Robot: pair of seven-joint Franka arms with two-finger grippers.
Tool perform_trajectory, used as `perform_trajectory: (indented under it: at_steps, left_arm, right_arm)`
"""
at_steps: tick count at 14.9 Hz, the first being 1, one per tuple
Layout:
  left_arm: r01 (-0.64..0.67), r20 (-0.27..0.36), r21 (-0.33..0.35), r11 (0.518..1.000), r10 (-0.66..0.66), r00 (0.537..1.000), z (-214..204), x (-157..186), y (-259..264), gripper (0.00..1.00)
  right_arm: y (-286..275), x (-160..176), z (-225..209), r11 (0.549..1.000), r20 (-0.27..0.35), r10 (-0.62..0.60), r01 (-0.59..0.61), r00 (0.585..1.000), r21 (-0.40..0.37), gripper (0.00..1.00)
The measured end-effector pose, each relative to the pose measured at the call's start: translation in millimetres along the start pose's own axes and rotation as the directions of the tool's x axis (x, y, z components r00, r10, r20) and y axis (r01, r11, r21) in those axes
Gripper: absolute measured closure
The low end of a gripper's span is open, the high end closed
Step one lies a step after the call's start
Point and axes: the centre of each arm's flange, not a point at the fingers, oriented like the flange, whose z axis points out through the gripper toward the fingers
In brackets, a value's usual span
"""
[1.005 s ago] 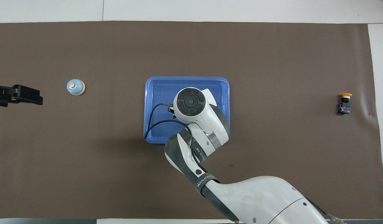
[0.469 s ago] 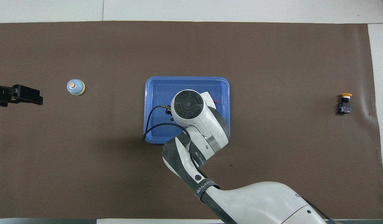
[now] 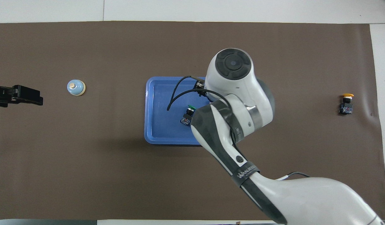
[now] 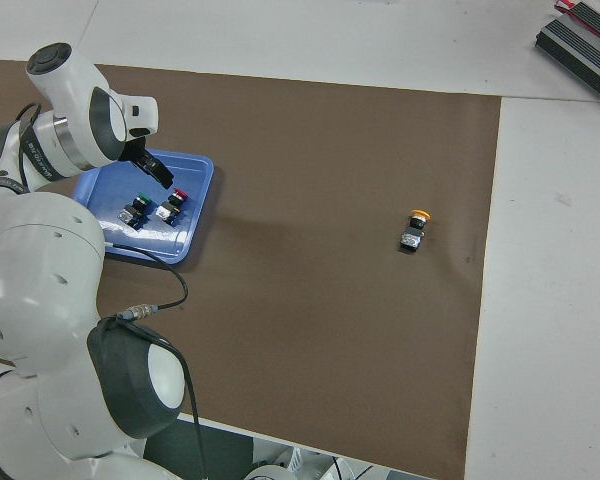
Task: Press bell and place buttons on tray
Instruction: 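Set the green button beside the red one and release, then move the right gripper to the yellow button and grasp it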
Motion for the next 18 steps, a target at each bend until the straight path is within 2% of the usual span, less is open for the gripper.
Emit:
perform_trajectory:
  at_steps: [2,5,9,11,14,16,18]
  left_arm:
    - [0.000,0.000,0.000,1.000,0.000,1.000,0,0,0,0.00]
    - [0.000,0.000,0.000,1.000,0.000,1.000,0,0,0,0.00]
    - [0.000,0.000,0.000,1.000,0.000,1.000,0,0,0,0.00]
    - [0.000,0.000,0.000,1.000,0.000,1.000,0,0,0,0.00]
    - [0.000,0.000,0.000,1.000,0.000,1.000,0,0,0,0.00]
    - [0.000,0.000,0.000,1.000,0.000,1.000,0,0,0,0.00]
    - [0.000,0.000,0.000,1.000,0.000,1.000,0,0,0,0.00]
  right_arm:
    - [45,32,-23,1.000,0.012,-0.026,0.026,1.000,-0.014,0.00]
    - [116,84,-39,0.992,-0.006,-0.103,0.102,0.995,-0.073,0.00]
    - [233,154,-35,0.965,0.025,-0.244,0.245,0.969,-0.089,0.00]
    - [297,181,-27,0.958,0.019,-0.269,0.270,0.963,-0.098,0.00]
    - [363,199,1,0.957,-0.040,-0.267,0.261,0.963,-0.125,0.00]
    - [398,198,32,0.962,-0.084,-0.254,0.243,0.964,-0.125,0.00]
    - [423,193,57,0.969,-0.101,-0.229,0.217,0.968,-0.120,0.00]
